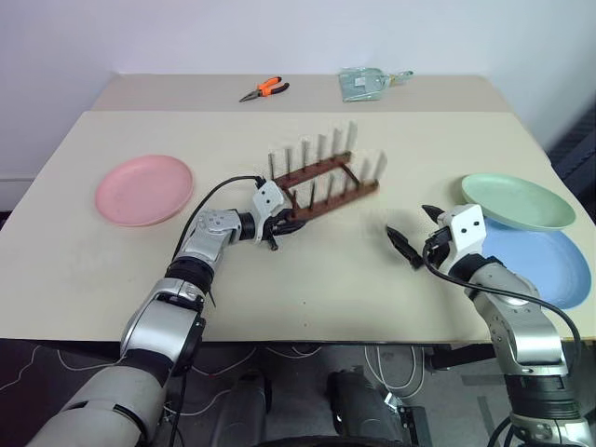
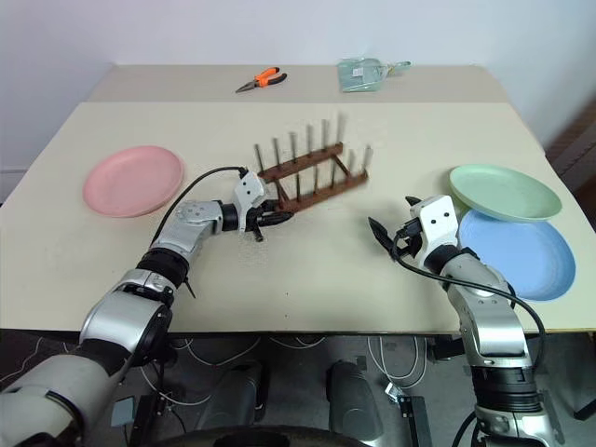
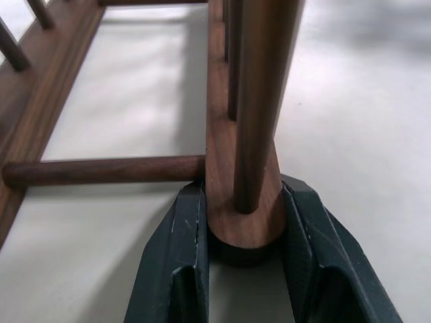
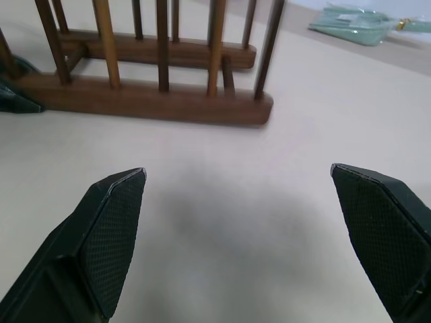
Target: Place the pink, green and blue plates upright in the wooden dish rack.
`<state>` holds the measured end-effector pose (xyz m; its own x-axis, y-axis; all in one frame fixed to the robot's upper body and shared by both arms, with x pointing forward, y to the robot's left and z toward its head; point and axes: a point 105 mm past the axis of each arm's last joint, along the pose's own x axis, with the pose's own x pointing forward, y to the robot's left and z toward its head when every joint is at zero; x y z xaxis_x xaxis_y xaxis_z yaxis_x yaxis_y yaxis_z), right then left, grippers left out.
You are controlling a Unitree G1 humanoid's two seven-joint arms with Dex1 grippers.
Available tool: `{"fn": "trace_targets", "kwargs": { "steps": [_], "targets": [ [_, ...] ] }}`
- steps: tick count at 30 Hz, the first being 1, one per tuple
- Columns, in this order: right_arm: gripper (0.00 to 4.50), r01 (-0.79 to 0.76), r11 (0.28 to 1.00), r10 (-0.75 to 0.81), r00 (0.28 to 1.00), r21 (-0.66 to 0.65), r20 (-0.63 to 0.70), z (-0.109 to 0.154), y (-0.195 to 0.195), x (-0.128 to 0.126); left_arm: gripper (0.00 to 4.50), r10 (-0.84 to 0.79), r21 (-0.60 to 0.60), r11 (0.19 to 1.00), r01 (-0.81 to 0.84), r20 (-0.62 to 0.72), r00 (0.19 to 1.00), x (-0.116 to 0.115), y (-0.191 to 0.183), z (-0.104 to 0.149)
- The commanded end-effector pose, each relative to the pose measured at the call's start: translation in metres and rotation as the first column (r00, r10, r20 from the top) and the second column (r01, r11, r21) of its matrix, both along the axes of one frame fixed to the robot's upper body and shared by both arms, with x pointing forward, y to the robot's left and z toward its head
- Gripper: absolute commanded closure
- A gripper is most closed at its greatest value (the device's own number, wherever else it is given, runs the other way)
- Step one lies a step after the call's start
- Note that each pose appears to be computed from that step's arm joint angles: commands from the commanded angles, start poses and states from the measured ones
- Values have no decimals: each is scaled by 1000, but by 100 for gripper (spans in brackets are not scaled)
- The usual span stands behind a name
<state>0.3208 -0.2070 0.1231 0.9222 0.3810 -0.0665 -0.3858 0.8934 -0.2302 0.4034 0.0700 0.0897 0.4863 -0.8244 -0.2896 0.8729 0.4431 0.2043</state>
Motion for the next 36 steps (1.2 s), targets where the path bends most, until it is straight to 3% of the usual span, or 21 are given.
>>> {"fn": "trace_targets", "kwargs": {
  "steps": [1,8,11,15,17,19,22,25,27,31,33,36],
  "targets": [
    [0,5,1000,-3,998,-20,59,17,-2,-1,372,-50,28,998,51,-14,999,-9,1,-9],
    [0,76,993,-76,997,-92,8,6,-38,-9,372,-314,15,949,314,23,949,-50,-5,5],
    [0,116,986,-119,993,-121,-13,1,-56,-15,231,-313,15,950,313,4,950,-54,1,8],
    [0,101,982,-111,992,-160,-58,-8,-62,-26,31,-183,123,975,183,-13,983,-42,24,-8],
    [0,80,982,-93,993,-169,-73,-10,-60,-29,31,-161,143,976,163,-26,987,-42,33,-12],
    [51,6,989,-23,993,-146,-115,-13,-49,-37,27,-103,169,979,110,-51,993,-43,51,-13],
    [178,-132,982,108,979,-133,-175,-21,-21,-47,118,-137,145,978,152,-106,985,-63,60,-11],
    [339,-210,968,178,961,-139,-212,-29,1,-51,267,-252,86,959,270,-172,952,-95,37,-11],
    [437,-226,963,190,957,-149,-221,-36,12,-48,361,-266,54,958,281,-193,944,-104,19,-13],
    [437,-216,960,178,961,-176,-211,-43,23,-36,361,-210,55,973,222,-173,962,-102,4,-20],
    [437,-144,965,103,977,-221,-189,-50,24,-16,361,-49,168,984,56,-49,998,-74,11,-32],
    [437,-98,966,56,983,-241,-173,-54,24,-3,361,64,223,972,-69,30,997,-55,18,-41]
  ]
}}
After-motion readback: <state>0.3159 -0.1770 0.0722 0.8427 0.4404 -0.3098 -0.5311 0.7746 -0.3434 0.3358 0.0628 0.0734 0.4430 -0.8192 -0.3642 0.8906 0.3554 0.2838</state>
